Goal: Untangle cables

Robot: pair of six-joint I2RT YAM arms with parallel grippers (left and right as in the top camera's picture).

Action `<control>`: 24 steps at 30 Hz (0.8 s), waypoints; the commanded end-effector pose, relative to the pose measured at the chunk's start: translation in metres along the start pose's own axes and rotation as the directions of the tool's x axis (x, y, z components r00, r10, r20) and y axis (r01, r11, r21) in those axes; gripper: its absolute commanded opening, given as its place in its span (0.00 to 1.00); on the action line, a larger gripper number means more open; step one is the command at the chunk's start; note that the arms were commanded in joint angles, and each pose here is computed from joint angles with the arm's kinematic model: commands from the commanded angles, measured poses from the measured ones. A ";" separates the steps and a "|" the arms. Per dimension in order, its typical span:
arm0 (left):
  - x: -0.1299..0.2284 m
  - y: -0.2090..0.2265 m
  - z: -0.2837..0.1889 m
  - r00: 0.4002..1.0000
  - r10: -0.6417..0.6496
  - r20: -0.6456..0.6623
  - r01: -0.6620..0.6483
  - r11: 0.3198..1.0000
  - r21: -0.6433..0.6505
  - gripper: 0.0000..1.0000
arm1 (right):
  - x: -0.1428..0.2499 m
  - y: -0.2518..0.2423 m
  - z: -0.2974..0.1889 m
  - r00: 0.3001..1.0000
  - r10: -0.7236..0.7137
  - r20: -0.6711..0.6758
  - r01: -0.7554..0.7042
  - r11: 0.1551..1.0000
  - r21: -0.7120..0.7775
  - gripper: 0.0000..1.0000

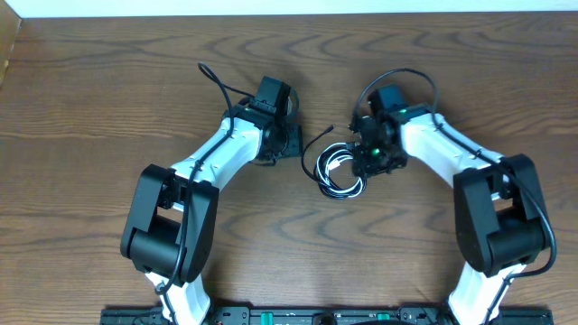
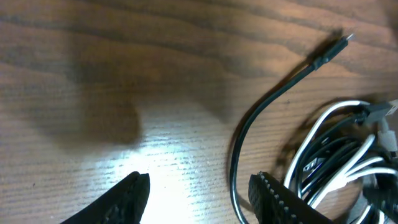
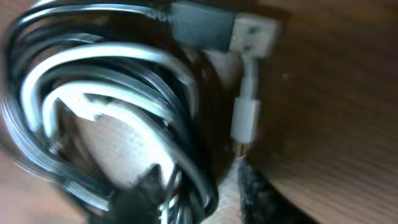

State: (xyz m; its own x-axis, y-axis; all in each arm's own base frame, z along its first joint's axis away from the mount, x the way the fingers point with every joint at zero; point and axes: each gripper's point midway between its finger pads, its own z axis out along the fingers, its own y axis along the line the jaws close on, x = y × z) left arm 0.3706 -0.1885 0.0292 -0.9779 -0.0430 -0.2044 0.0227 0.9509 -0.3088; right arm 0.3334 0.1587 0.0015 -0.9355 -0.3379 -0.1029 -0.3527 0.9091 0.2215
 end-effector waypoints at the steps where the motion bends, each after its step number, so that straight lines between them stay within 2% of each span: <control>1: 0.003 0.006 0.003 1.000 0.003 -0.011 -0.003 1.000 -0.021 0.56 | 0.000 -0.015 0.005 1.000 0.014 0.004 -0.014 0.987 0.161 0.07; 2: 0.001 0.006 0.001 1.000 0.003 -0.004 -0.003 1.000 -0.018 0.56 | -0.001 -0.013 0.006 1.000 0.007 0.007 -0.008 0.987 0.160 0.01; 10: -0.029 -0.009 -0.034 0.995 -0.012 0.095 0.003 0.995 0.096 0.57 | -0.014 0.015 -0.018 0.992 -0.102 0.079 0.097 0.993 0.063 0.01; 14: -0.041 -0.010 -0.038 0.990 -0.011 0.142 -0.005 0.994 0.110 0.67 | -0.021 0.022 -0.039 0.978 -0.158 0.137 0.151 0.987 0.060 0.01; 21: -0.047 -0.009 -0.040 0.987 -0.016 0.162 -0.003 0.993 0.116 0.69 | -0.032 0.029 -0.069 0.958 -0.176 0.227 0.165 0.984 0.069 0.01; 24: -0.050 -0.003 -0.042 0.983 -0.107 0.150 0.086 0.986 0.142 0.69 | -0.036 0.036 -0.083 0.941 -0.199 0.273 0.191 0.980 0.056 0.01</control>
State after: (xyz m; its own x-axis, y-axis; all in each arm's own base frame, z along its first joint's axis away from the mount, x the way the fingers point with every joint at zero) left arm 0.4017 -0.1813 0.0630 -0.9437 -0.1177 -0.3092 0.0176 0.9153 -0.4023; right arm 0.3524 0.1751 0.0703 -0.8448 -0.4158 -0.3368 -0.4789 0.8683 0.1293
